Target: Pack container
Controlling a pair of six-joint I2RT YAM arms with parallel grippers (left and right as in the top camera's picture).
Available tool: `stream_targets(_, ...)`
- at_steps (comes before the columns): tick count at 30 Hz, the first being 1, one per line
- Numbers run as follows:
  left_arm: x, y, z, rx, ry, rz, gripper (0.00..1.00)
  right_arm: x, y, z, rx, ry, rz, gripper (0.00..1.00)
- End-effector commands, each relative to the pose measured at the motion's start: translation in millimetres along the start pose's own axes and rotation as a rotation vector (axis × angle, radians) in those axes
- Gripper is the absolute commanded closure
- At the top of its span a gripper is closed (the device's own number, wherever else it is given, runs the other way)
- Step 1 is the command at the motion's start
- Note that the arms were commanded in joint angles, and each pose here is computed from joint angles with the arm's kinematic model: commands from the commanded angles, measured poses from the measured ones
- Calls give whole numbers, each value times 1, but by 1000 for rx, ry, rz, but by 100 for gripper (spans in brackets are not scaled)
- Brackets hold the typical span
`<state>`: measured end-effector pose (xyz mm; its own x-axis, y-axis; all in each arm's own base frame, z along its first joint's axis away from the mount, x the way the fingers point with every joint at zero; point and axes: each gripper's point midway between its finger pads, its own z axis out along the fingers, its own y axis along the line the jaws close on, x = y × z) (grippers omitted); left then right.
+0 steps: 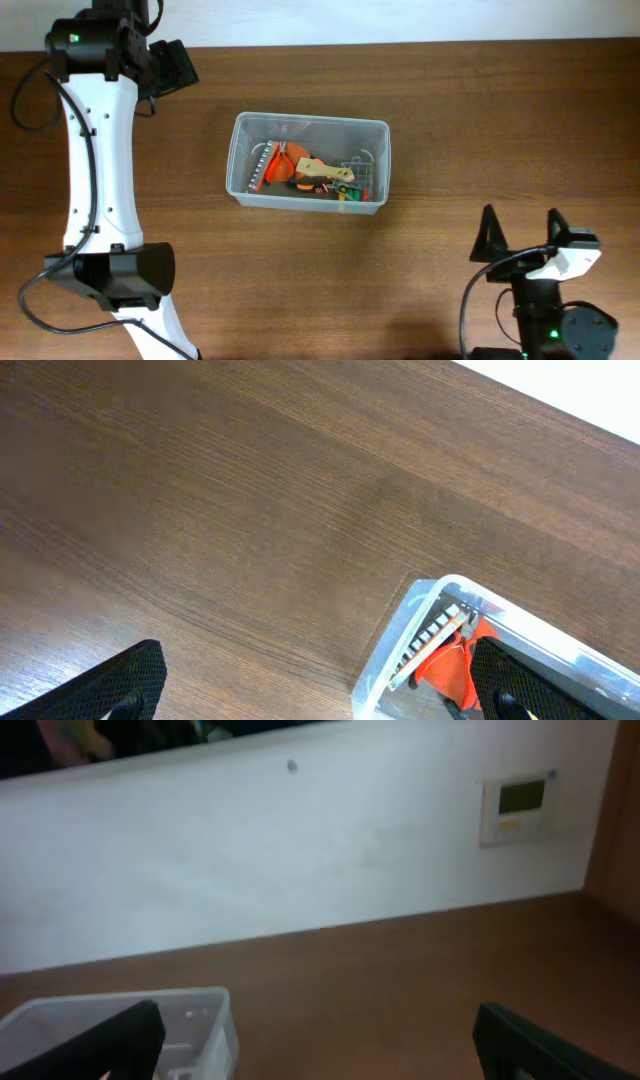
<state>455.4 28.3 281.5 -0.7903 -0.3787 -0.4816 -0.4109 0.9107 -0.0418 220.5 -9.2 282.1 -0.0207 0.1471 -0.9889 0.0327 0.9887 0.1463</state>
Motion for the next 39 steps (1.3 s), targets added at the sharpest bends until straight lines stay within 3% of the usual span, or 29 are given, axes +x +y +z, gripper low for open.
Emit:
stream_targets(1, 0, 3, 1, -11, 2, -8, 1, 19, 1, 4, -23, -7, -7, 1)
stream_targets(12, 0, 3, 1, -11, 2, -8, 1, 61, -6, 14, -27, -35, -8, 1)
stream_targets(30, 0, 3, 1, -11, 2, -8, 1, 116, -4, 26, -58, 55, -26, 1)
stream_targets(39, 0, 3, 1, -11, 2, -8, 1, 121, 12, 27, -130, 33, -96, 1)
